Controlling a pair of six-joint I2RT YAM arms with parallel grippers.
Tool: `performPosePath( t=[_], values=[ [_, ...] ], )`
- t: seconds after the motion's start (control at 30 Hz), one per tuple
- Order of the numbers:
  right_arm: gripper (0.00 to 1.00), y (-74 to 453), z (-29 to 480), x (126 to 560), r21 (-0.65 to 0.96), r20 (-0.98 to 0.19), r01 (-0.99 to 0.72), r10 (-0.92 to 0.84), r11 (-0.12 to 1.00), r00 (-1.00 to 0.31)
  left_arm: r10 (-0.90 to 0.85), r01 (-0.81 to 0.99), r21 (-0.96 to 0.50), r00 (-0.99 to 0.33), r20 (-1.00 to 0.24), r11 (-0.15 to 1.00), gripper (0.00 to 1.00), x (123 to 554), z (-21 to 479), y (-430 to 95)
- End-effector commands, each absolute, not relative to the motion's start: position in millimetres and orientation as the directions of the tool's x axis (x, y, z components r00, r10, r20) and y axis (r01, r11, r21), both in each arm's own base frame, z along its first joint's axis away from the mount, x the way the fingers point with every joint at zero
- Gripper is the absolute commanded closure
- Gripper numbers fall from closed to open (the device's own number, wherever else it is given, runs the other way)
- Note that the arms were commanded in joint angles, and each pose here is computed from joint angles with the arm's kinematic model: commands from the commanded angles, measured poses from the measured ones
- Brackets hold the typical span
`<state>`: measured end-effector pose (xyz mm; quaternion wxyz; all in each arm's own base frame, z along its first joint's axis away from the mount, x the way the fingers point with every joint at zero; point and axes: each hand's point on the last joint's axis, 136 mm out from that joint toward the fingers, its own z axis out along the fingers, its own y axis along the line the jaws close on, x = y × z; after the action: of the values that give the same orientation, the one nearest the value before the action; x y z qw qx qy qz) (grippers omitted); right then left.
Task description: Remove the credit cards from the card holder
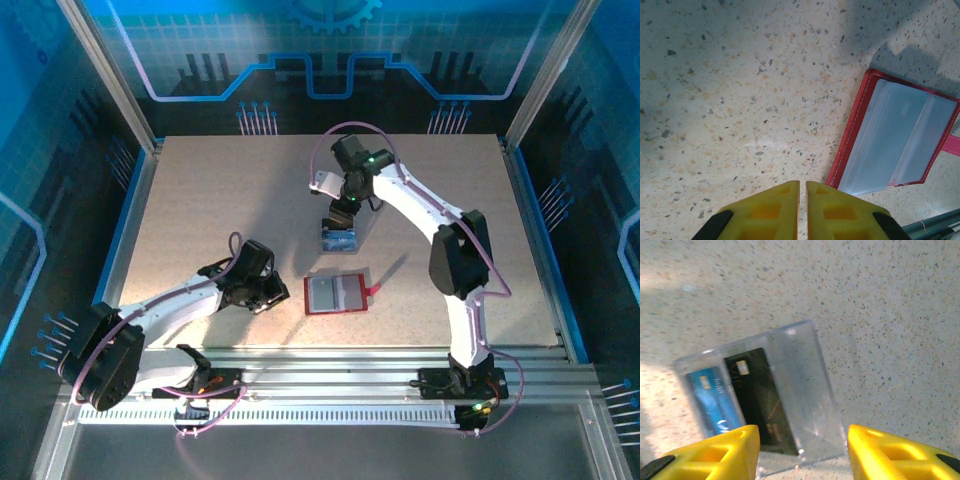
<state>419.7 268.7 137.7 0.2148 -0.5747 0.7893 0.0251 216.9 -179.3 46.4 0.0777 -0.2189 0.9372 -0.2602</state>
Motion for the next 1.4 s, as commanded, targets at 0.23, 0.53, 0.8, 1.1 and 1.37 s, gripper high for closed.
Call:
performPosePath(
  t=[0.23,0.53,0.8,1.1,1.37],
  values=[
    [0.51,287,172,353,-0.115,-0.516,-0.895,-0.796,0.431,-0.317,-0.423,-0.285,-0.596,-0.9,-0.103,0.751,0.88,237,70,-191],
    [0.51,284,185,304,-0.059,-0.589,-0.877,-0.725,0.478,-0.356,-0.417,-0.274,-0.63,-0.905,-0.087,0.727,0.88,241,67,-201],
    [0.51,302,174,261,-0.02,-0.565,-0.891,-0.74,0.454,-0.365,-0.414,-0.255,-0.662,-0.906,-0.091,0.705,0.88,249,82,-210],
    [0.51,310,164,238,-0.015,-0.548,-0.882,-0.742,0.471,-0.386,-0.387,-0.242,-0.673,-0.919,-0.072,0.699,0.88,252,83,-222],
    [0.51,308,170,231,0.08,-0.592,-0.817,-0.632,0.572,-0.5,-0.355,-0.221,-0.677,-0.933,-0.063,0.702,0.88,254,81,-231]
  ],
)
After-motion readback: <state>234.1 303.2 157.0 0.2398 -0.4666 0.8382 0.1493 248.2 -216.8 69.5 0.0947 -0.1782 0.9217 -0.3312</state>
